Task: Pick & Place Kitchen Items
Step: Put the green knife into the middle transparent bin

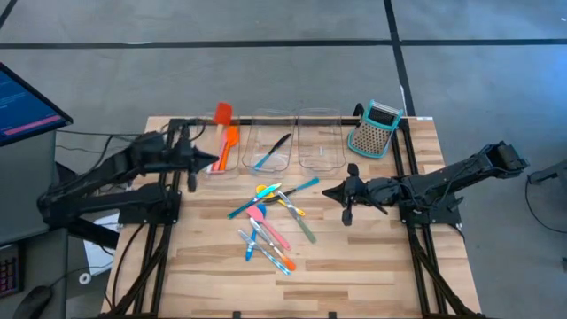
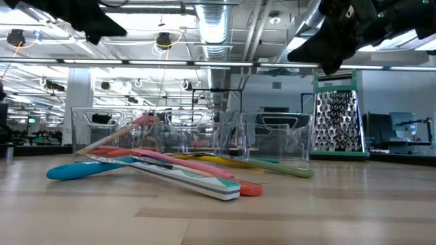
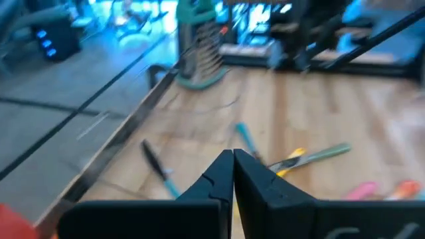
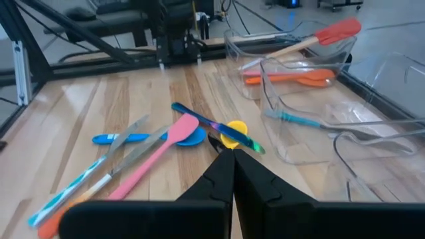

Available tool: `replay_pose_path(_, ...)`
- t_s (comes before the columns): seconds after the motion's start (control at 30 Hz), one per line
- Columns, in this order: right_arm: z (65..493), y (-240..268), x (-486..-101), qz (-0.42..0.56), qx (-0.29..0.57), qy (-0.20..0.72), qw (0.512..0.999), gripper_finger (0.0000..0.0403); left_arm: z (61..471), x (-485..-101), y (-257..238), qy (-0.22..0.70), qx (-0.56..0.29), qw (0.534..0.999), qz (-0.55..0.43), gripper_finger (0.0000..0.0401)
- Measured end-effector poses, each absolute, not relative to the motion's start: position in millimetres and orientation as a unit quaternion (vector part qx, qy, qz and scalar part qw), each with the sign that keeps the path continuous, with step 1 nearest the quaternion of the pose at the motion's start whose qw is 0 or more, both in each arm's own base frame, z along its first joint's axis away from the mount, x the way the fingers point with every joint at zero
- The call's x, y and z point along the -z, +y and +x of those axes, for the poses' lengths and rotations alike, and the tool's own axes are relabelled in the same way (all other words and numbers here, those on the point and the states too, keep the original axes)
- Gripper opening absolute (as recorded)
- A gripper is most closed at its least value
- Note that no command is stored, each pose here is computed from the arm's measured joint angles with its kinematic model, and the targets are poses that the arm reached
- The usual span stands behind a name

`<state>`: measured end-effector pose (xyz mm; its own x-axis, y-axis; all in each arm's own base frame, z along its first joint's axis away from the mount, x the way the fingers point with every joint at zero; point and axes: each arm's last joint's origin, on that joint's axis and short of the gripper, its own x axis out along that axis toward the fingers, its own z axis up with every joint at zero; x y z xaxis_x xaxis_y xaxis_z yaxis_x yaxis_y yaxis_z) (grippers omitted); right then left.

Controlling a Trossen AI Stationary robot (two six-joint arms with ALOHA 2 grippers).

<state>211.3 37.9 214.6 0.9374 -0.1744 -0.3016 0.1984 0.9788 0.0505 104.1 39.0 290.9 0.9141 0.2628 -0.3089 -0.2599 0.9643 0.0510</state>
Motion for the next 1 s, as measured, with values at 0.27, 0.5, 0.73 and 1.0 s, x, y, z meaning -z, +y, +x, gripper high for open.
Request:
replay_pose_path(0.27,212.6,38.3,-219.0,0.048,0.092,0.127,0.986,0.0,84.7,-283.1,18.2,0.103,-0.033,0.994,-0.017,0.0001)
replay_pose_path(0.5,213.4,38.5,-221.9,0.059,0.091,0.112,0.988,0.0,88.3,-271.2,9.2,0.104,0.031,0.994,-0.014,0.0001)
replay_pose_path(0.73,214.6,38.8,-224.6,0.076,0.092,0.094,0.988,0.0,98.2,-258.3,0.6,0.073,0.083,0.994,-0.003,0.0001)
replay_pose_path(1.0,228.5,41.8,-216.3,0.114,0.096,0.075,0.986,0.0,102.5,-244.4,-8.3,0.077,0.127,0.989,-0.006,0.0001)
